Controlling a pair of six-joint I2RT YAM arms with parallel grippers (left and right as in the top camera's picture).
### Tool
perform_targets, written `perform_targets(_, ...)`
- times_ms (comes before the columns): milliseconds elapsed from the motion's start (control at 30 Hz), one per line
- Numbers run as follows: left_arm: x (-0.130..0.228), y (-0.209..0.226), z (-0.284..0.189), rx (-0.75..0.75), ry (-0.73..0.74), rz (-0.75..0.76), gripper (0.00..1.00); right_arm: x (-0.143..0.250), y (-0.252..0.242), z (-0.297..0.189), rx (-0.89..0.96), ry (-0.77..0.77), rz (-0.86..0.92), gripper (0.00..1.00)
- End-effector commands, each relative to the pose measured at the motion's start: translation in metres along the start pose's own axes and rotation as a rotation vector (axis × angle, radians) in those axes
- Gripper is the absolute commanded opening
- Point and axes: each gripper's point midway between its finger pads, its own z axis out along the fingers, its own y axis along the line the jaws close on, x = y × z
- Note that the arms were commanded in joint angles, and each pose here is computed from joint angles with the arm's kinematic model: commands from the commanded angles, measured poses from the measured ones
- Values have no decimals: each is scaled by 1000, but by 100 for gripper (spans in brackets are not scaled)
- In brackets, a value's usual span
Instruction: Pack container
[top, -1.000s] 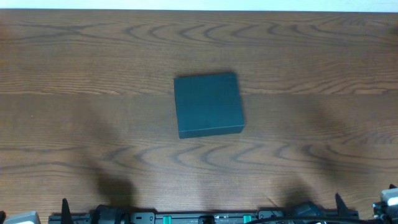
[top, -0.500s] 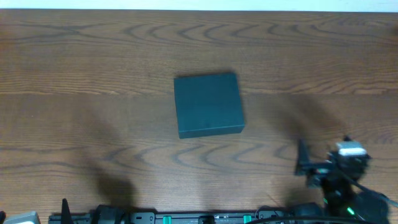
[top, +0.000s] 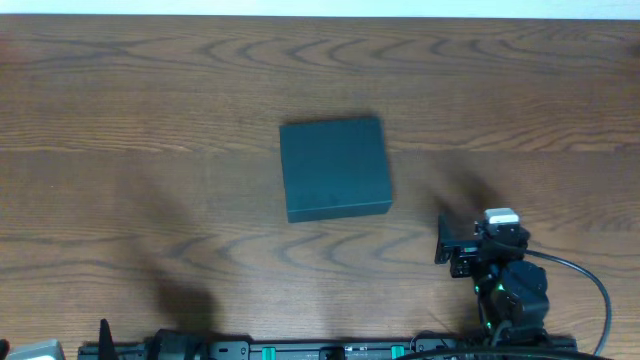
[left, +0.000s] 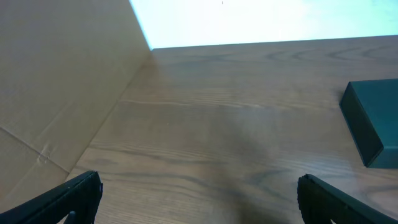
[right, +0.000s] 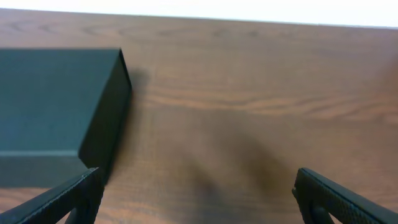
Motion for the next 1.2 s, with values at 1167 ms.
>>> perform_targets(1167, 0, 2, 0, -17, 4, -3, 98, 2, 0, 3, -6, -114, 25, 99)
